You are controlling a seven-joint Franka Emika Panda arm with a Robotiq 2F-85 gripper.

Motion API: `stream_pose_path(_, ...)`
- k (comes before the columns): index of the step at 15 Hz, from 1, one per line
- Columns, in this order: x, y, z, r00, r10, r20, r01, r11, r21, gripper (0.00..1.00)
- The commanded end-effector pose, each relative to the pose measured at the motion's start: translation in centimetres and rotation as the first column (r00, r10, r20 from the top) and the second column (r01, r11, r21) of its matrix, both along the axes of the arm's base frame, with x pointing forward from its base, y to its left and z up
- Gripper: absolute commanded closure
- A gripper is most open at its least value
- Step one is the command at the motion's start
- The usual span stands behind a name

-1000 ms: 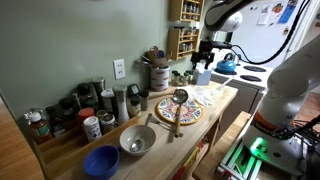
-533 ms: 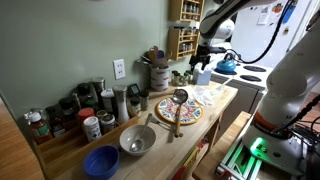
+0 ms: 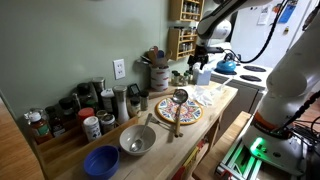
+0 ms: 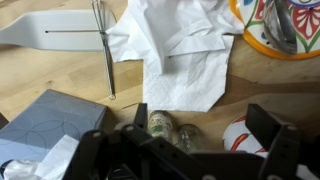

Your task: Pick up the container with a green lid and put it on the third rack from the bottom

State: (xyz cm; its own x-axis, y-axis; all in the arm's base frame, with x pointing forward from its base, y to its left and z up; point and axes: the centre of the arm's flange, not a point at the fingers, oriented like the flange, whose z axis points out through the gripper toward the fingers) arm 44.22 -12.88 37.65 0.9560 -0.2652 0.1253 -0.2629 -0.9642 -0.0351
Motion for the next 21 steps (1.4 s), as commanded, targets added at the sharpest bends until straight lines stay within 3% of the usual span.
stream_pose_path(1,4.7,-1.7,-2.3,1.0,-0.022,-0.001,0.022,0.999,-0.043,0.0)
stream_pose_path(7,8.7,-3.9,-4.9,1.0,-0.017,0.016,0.018,0.997,-0.073,0.0)
stream_pose_path(14,11.0,-6.1,-7.5,1.0,-0.027,-0.009,0.027,0.998,-0.053,0.0)
stream_pose_path(17,11.6,-6.4,-7.8,0.999,-0.033,-0.012,0.033,0.999,-0.04,0.2)
stream_pose_path(18,11.8,-6.5,-7.9,0.999,-0.034,-0.011,0.033,0.999,-0.039,0.22)
stream_pose_path(20,12.2,-6.5,-8.1,0.999,-0.033,-0.012,0.033,0.999,-0.034,0.43)
stream_pose_path(21,12.4,-6.4,-8.2,0.999,-0.033,-0.015,0.032,0.999,-0.032,0.46)
